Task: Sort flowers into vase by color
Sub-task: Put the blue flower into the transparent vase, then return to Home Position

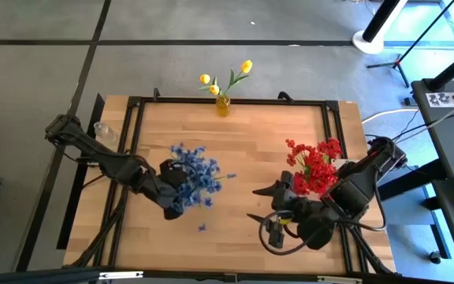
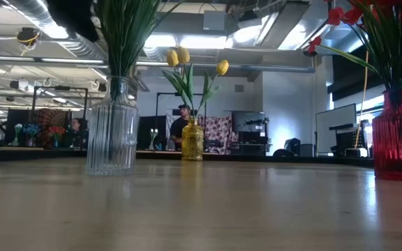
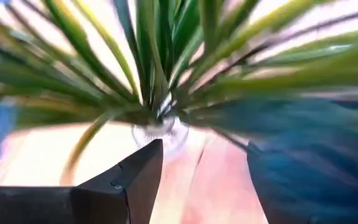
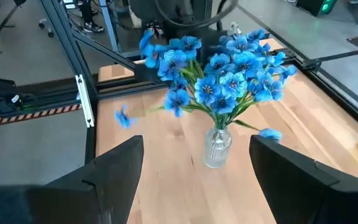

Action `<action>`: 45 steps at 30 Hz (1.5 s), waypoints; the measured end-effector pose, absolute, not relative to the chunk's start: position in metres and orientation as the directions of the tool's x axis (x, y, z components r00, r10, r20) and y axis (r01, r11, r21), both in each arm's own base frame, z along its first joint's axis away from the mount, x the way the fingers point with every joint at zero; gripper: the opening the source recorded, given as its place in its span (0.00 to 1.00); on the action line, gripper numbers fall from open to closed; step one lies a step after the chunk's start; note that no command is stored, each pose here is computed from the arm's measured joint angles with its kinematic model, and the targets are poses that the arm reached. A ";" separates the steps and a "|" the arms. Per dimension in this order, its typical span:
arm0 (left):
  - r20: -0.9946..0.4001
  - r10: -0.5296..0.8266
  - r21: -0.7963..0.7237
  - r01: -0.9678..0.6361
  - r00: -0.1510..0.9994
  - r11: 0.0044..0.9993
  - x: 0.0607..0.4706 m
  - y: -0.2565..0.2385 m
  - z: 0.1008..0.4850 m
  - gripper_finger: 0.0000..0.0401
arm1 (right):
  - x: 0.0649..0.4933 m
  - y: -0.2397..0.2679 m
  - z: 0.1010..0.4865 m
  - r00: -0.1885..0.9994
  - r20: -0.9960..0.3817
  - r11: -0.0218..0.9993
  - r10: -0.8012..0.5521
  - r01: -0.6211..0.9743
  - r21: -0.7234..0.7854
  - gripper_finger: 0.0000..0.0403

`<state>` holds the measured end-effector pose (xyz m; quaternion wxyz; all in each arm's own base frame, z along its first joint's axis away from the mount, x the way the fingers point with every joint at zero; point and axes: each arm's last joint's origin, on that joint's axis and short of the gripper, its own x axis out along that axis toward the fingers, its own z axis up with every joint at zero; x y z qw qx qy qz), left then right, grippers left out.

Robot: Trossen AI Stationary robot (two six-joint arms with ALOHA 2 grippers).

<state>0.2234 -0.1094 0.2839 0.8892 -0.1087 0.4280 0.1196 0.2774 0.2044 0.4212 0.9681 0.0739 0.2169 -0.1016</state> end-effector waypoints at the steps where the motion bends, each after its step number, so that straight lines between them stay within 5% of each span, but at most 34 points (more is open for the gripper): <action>1: -0.795 0.118 -0.088 -0.305 0.595 0.948 0.221 -0.112 0.286 0.57 | 0.278 0.204 0.421 0.885 -0.435 0.970 -0.165 0.226 0.093 0.73; 11: -0.820 0.025 -0.175 -0.293 0.572 0.940 0.201 -0.130 0.313 0.56 | 0.290 0.192 0.424 0.890 -0.438 0.988 -0.128 0.155 0.026 0.73; 17: -0.746 -0.022 -0.312 -0.321 0.666 0.894 0.174 -0.116 0.362 0.56 | 0.304 0.173 0.432 0.909 -0.411 0.997 -0.068 0.075 0.001 0.73; 21: -0.628 -0.066 -0.448 -0.291 0.775 0.845 0.153 -0.099 0.390 0.56 | 0.317 0.156 0.436 0.922 -0.383 0.998 -0.065 0.050 -0.047 0.73; 25: -0.364 0.045 -0.497 -0.235 0.930 0.835 0.140 -0.077 0.418 0.53 | 0.321 0.129 0.448 0.937 -0.343 0.996 -0.065 0.039 -0.084 0.71; 30: -0.150 0.121 -0.500 -0.181 0.981 0.847 0.159 -0.049 0.421 0.41 | 0.308 0.093 0.470 0.954 -0.296 0.989 -0.052 0.008 -0.149 0.60; 37: -0.086 0.153 -0.419 -0.175 0.985 0.891 0.176 -0.008 0.399 0.19 | 0.296 0.037 0.487 0.964 -0.262 0.989 0.052 -0.086 -0.122 0.36; 45: 0.044 0.244 -0.388 -0.208 0.969 0.898 0.108 0.010 0.388 0.03 | 0.291 -0.029 0.418 0.988 -0.116 0.994 0.103 -0.099 0.040 0.05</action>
